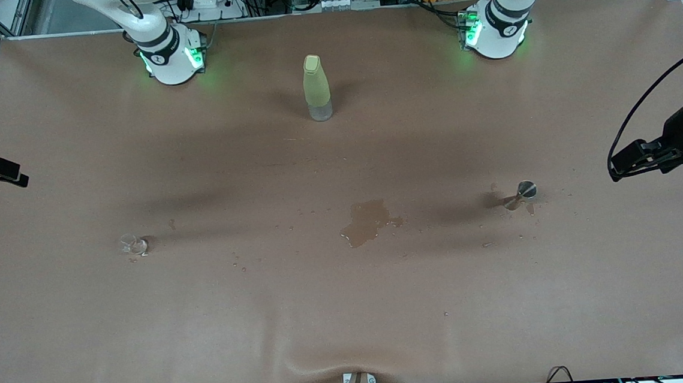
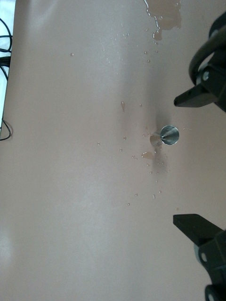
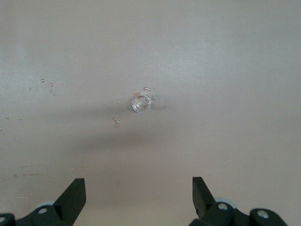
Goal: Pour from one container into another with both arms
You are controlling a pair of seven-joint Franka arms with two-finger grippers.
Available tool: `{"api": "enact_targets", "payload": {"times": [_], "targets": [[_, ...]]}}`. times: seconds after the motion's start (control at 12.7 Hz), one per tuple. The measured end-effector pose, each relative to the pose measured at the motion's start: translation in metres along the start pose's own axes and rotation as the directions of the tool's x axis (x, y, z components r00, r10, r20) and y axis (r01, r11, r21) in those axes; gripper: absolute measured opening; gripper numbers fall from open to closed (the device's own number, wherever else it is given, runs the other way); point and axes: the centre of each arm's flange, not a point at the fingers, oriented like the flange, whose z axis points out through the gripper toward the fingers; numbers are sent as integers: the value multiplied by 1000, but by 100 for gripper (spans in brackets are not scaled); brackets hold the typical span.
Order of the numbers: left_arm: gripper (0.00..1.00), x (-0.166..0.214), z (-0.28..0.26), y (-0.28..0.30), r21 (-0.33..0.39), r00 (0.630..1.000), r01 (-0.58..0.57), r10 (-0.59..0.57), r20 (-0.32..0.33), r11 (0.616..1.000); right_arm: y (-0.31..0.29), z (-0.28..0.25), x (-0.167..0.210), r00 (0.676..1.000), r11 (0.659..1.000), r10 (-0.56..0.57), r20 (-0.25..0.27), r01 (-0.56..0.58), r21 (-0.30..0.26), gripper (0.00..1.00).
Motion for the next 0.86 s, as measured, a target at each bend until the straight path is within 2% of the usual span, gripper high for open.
{"api": "enact_targets", "payload": {"times": [0.31,0.71,0.86], "targets": [[100,0,0,0,0,1000,5,-5,0,1000,-1,-9,0,1000,1000,-1,-16,1,0,100],[100,0,0,0,0,1000,5,-5,1,1000,-2,-9,-1,1000,1000,-9,-9,9,3,100],[100,0,0,0,0,1000,5,-5,1,1000,-2,-7,0,998,998,-55,-7,55,3,100]]}}
